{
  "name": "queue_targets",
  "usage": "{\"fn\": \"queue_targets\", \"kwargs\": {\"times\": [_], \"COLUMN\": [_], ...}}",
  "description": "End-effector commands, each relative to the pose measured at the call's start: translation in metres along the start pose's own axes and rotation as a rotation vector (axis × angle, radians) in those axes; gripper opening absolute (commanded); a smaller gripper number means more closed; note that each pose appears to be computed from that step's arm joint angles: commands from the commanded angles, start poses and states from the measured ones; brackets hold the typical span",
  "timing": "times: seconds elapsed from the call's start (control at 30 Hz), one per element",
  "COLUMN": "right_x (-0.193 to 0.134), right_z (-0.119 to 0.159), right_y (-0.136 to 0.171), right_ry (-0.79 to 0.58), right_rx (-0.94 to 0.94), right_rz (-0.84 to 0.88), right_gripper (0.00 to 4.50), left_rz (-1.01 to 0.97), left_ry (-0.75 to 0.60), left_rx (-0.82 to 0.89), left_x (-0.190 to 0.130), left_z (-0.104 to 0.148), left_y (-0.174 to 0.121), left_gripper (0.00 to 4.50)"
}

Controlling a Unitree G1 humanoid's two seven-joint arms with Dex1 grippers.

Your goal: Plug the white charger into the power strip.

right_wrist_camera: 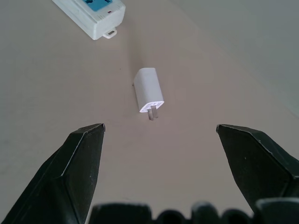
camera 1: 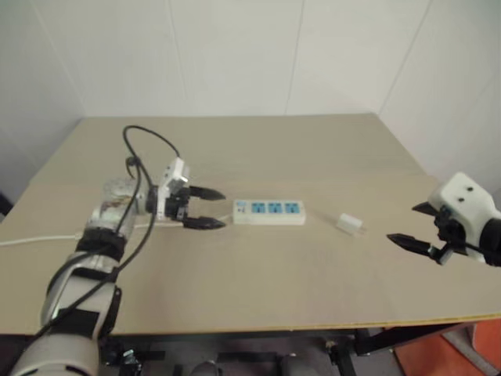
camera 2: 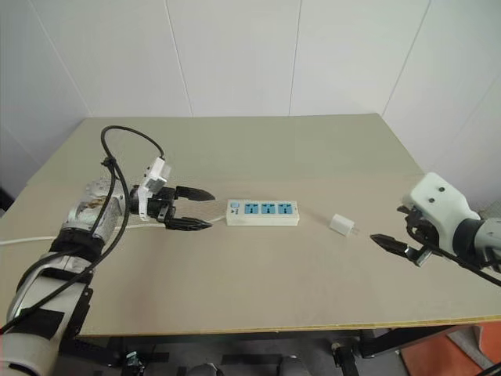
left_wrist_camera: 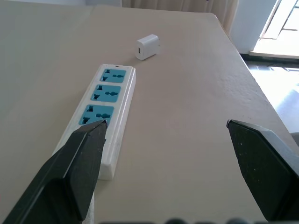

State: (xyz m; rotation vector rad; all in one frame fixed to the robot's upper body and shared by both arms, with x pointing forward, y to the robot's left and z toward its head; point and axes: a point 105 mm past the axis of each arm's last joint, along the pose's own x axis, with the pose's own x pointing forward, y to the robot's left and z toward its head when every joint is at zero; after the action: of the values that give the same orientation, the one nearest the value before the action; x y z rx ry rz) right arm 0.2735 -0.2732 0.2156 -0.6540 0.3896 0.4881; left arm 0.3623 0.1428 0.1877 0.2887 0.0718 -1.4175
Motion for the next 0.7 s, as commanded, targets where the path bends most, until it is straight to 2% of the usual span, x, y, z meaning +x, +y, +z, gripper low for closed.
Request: {"fn": "queue_targets", "kwargs": {"times": [0.03, 0.17, 0.3, 0.37, 0.47, 0.6, 0.7], "right_x": [-0.003, -0.002, 0.001, 0.002, 0.005, 0.01, 0.013], "right_z": [0.005, 0.004, 0.003, 0.005, 0.008, 0.011, 0.014], "right_y": [-0.006, -0.007, -0.006, -0.005, -0.003, -0.002, 0.001], "right_ry": [-0.018, -0.032, -0.044, -0.054, -0.062, -0.072, -0.079], "right_rx": [-0.054, -0.057, -0.066, -0.077, -0.093, -0.103, -0.11], "right_rz": [-0.016, -0.019, -0.022, -0.019, -0.013, -0.014, -0.014], "right_gripper": [4.5, 4.5, 4.5, 4.5, 4.5, 4.5, 4.5], "left_rz": [0.099, 0.205, 0.342, 0.342, 0.39, 0.419, 0.454], "left_ry": [-0.03, -0.037, -0.161, -0.207, -0.128, -0.152, -0.099], "left_rx": [0.075, 0.063, 0.039, 0.025, 0.0, -0.059, -0.054], "left_x": [-0.002, -0.001, 0.001, 0.004, 0.011, 0.018, 0.024], "left_z": [0.013, 0.011, 0.019, 0.019, 0.003, -0.007, -0.015], "left_y": [0.008, 0.019, 0.036, 0.04, 0.051, 0.058, 0.063], "left_gripper": [4.47, 4.47, 4.47, 4.47, 4.47, 4.47, 4.47]}}
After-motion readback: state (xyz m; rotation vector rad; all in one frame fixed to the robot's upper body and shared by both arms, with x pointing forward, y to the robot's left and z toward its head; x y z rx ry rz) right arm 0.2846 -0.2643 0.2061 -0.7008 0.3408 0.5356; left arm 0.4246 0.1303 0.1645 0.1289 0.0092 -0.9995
